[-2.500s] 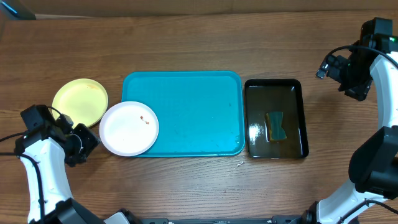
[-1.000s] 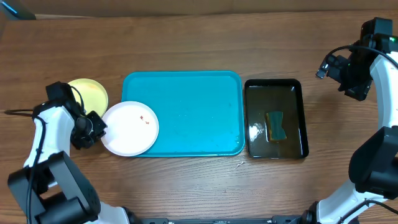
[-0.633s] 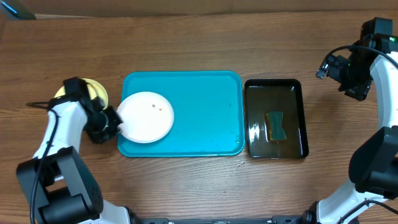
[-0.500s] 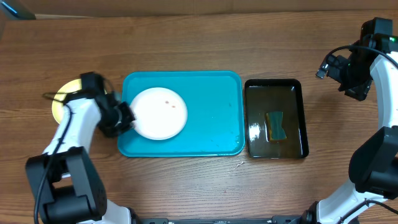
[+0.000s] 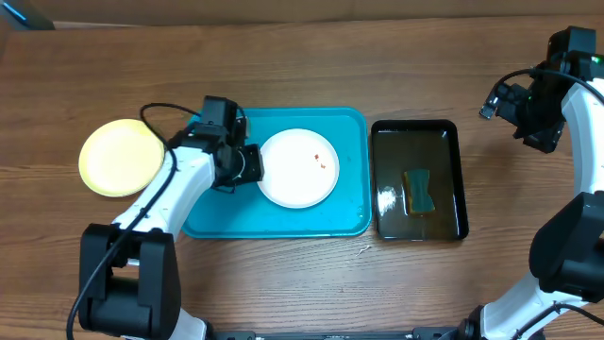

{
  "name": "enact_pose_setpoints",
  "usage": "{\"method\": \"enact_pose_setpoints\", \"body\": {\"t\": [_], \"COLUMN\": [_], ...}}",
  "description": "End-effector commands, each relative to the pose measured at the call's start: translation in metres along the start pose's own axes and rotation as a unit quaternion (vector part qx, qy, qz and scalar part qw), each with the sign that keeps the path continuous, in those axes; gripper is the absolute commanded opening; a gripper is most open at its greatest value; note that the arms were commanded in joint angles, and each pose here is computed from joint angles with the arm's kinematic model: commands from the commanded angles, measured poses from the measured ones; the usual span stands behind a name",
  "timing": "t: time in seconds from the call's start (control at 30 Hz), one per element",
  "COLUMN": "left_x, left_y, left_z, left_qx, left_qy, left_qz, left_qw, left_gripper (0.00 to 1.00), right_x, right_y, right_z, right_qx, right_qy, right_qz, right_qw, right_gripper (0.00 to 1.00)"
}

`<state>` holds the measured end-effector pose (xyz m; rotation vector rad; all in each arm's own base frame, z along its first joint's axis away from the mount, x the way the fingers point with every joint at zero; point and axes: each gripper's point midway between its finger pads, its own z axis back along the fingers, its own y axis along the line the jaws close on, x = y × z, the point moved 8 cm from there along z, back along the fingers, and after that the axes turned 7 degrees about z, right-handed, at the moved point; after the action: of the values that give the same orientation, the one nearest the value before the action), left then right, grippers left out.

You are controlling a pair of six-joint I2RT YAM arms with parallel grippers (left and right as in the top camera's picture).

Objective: Clean dirty plates on tray and stack at the side
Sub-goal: 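Slide the white plate right onto the blue tray center with the left gripper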

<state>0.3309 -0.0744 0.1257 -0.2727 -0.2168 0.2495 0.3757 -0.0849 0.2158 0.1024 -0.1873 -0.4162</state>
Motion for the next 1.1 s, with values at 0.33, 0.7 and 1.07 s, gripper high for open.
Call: {"method": "enact_pose_setpoints", "body": {"t": [0.33, 0.7, 1.07], "left_x": [0.007, 0.005, 0.005], "left_y": [-0.001, 0.005, 0.005], "left_z": [-0.018, -0.046, -0.047], "left_qx": [0.045, 0.054, 0.054], "left_qy": [-0.035, -0.010, -0.011], "left_qz": [-0.018, -0.004, -0.003], "left_qw": [0.998, 0.998, 0.998], "left_gripper": [0.46, 0.29, 0.25], "right_x": [0.002, 0.002, -0.001], "right_y": [-0.001, -0.001, 0.017], "right_z": [0.010, 0.010, 0.012], "right_qx": [-0.002, -0.002, 0.095], "right_qy": [-0.018, -0.018, 0.001], "right_qz": [0.000, 0.000, -0.001], "right_qw": [1.000, 1.000, 0.995], "right_gripper": [1.00, 1.00, 1.00]}}
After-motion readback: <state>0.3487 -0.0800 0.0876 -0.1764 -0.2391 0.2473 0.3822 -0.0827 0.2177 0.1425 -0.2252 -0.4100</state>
